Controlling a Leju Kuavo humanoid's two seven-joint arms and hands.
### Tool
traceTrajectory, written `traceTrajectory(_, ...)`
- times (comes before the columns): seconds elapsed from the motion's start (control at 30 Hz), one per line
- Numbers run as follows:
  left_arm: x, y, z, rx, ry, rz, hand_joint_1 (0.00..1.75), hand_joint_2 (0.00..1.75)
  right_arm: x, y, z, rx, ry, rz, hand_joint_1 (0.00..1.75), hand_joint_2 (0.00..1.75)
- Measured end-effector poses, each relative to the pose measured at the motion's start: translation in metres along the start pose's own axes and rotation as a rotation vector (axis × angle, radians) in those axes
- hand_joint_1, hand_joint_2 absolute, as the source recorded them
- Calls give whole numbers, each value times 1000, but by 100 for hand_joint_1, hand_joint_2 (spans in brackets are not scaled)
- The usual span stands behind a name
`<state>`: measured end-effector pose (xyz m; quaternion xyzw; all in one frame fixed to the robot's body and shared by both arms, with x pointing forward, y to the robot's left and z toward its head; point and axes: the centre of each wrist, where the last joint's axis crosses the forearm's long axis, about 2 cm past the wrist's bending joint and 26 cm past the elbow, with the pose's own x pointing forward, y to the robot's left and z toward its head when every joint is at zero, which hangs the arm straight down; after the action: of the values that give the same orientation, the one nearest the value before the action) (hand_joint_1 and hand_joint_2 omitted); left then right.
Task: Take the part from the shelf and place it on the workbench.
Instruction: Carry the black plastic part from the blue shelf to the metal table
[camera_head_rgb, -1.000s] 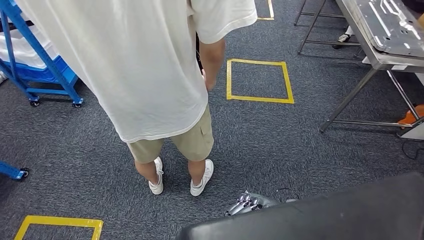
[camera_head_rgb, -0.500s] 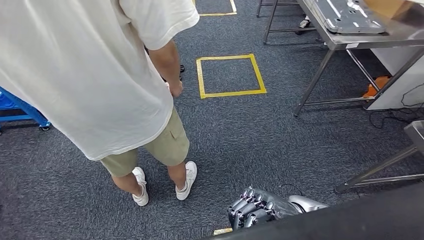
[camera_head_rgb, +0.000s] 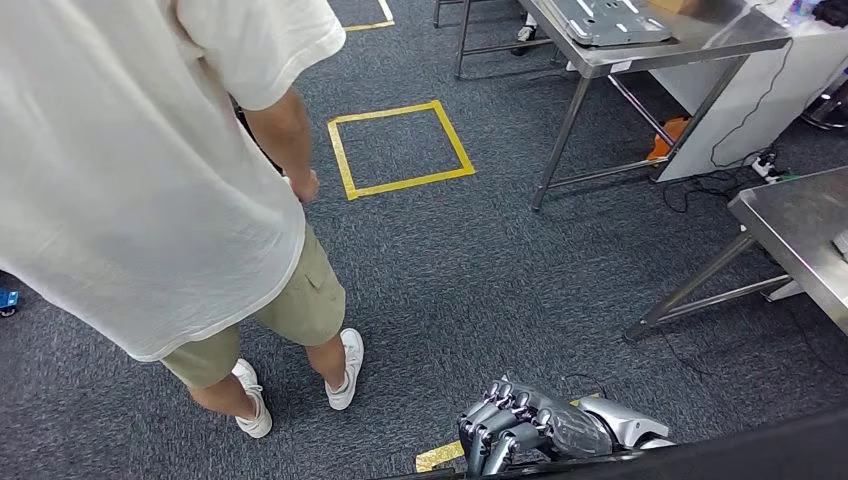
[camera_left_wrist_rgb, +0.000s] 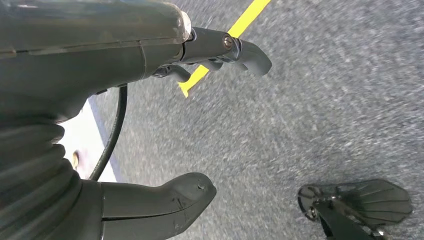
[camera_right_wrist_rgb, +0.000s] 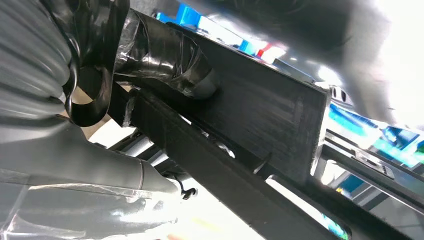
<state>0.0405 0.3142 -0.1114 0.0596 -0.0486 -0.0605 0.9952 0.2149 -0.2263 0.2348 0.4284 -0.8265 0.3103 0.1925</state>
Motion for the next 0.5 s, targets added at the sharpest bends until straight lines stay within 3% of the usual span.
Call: traceTrajectory(0.5, 0, -11, 1, -29, -6, -1, 0, 175, 4, 0, -4, 4, -12, -6, 173, 175)
